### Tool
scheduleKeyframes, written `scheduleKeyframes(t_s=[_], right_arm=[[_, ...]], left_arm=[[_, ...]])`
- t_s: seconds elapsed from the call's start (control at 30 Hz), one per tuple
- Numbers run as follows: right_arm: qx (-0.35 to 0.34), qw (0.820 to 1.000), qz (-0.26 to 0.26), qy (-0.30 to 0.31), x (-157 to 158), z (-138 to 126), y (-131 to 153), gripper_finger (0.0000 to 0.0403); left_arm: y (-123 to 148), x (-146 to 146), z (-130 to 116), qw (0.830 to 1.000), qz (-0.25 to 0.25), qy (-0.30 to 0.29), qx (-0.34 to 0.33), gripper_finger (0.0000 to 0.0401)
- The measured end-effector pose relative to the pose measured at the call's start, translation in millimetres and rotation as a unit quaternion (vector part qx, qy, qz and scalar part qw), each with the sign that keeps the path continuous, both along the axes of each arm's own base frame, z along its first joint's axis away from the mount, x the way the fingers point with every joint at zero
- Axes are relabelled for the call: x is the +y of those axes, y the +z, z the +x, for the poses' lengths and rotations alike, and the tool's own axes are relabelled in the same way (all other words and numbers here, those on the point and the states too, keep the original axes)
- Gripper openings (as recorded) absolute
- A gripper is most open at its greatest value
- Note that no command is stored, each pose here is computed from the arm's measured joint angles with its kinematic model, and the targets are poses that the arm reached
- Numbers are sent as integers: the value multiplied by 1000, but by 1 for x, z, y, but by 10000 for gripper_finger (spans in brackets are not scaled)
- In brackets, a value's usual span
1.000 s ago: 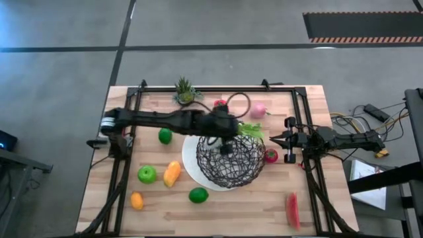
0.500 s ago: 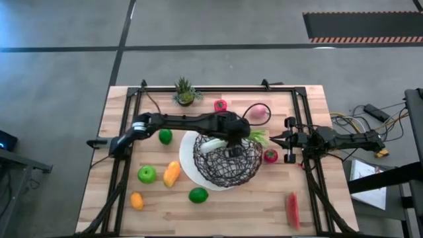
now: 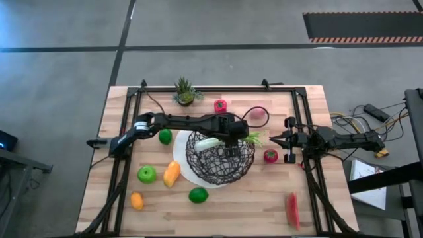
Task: Build produce basket
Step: Put the green celery into the wire basket
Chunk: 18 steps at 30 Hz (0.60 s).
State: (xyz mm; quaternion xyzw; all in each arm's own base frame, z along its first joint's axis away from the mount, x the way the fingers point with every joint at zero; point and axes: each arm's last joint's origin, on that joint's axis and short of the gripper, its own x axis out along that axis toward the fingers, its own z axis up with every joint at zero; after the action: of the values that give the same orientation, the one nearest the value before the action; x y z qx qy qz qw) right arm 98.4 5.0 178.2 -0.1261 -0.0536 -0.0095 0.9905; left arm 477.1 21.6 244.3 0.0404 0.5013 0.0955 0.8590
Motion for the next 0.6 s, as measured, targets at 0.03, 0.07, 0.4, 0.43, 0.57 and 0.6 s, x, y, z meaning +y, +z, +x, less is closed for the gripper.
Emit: scheduleKeyframes(t_s=[0.03, 0.07, 0.4, 0.43, 0.57, 0.6], right_arm=[[0, 1000, 0, 0, 0, 0, 0, 11], [0, 1000, 0, 0, 0, 0, 0, 11], [0, 1000, 0, 0, 0, 0, 0, 11], [0, 1000, 0, 0, 0, 0, 0, 11], [0, 1000, 0, 0, 0, 0, 0, 11], [0, 1000, 0, 0, 0, 0, 0, 11]], left_arm=[[-1, 0, 0, 1000, 1, -1, 0, 100], [-3, 0, 0, 1000, 1, -2, 0, 113], [-3, 0, 1, 1000, 7, -28, -3, 229], [1, 0, 1, 999, 9, -30, -8, 237], [24, 1, -7, 999, 16, -37, -32, 257], [31, 1, -10, 998, 16, -36, -39, 259]])
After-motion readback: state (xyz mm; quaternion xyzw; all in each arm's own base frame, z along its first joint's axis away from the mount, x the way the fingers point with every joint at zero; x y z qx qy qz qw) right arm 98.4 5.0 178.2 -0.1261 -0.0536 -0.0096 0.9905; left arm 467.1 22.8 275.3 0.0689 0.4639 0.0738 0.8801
